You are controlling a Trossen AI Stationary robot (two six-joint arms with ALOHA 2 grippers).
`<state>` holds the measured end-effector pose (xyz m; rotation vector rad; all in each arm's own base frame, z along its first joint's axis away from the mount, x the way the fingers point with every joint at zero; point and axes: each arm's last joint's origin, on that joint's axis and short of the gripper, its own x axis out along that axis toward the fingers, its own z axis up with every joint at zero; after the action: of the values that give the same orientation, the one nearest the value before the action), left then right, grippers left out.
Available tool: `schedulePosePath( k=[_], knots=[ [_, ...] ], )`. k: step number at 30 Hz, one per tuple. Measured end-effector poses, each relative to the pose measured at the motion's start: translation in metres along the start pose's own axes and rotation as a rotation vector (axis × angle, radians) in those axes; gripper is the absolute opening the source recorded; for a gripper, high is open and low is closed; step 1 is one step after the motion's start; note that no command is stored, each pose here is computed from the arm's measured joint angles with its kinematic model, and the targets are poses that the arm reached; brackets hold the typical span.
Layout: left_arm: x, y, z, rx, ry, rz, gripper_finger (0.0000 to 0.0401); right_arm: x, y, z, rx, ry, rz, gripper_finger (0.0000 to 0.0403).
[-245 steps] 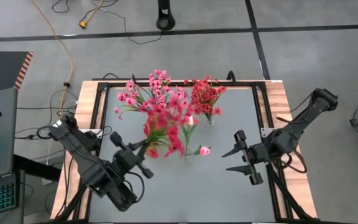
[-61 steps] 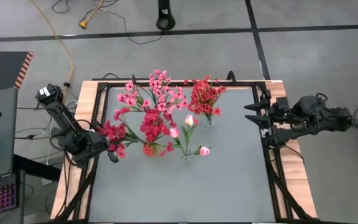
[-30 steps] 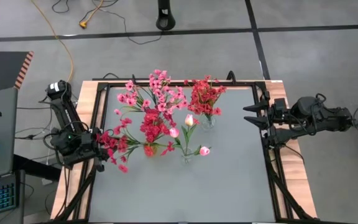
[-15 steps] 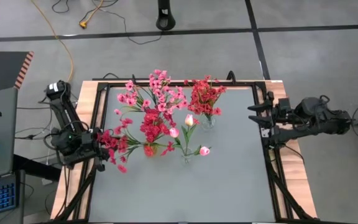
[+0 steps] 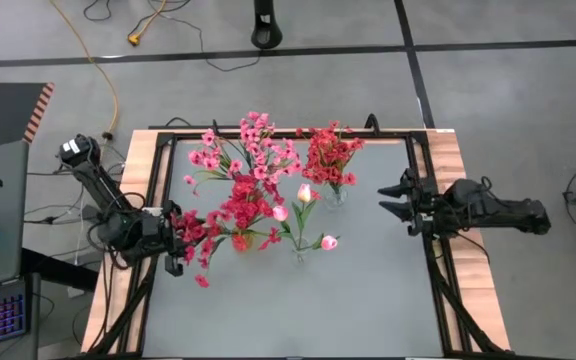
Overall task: Sort flowers into vase by color
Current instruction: Put the red flowers into the yellow vase
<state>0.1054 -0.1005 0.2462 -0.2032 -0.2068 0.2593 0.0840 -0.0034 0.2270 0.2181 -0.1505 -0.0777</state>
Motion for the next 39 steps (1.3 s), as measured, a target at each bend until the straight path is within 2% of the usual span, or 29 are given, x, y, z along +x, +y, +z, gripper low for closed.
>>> schedulePosePath(
  k=[3,7,12,17,25,32,39],
  knots=[
    [0.003,0.001,-0.003,0.019,0.005,-0.005,0.0163,-0.002,-0.005,-0.008,-0.006,-0.023,-0.016,0.0202],
    [0.005,0.001,-0.007,0.044,0.016,-0.005,0.0163,0.003,-0.013,-0.029,-0.014,0.032,-0.064,0.0202],
    [0.011,0.003,-0.009,0.052,0.013,-0.051,0.0163,0.005,-0.020,-0.047,0.005,0.007,-0.047,0.0202],
    [0.023,0.009,-0.012,0.108,-0.001,-0.067,0.0163,0.005,-0.022,-0.048,0.004,0.014,-0.050,0.0202],
    [0.037,0.021,-0.017,0.266,0.019,-0.014,0.0163,0.005,-0.024,-0.048,0.026,0.016,-0.066,0.0202],
    [0.043,0.037,-0.013,0.354,0.015,-0.070,0.0163,0.005,-0.025,-0.054,0.003,0.078,-0.085,0.0202],
    [0.041,0.063,-0.013,0.402,0.110,-0.034,0.0163,0.005,-0.026,-0.055,0.004,0.090,-0.100,0.0202]
  ],
)
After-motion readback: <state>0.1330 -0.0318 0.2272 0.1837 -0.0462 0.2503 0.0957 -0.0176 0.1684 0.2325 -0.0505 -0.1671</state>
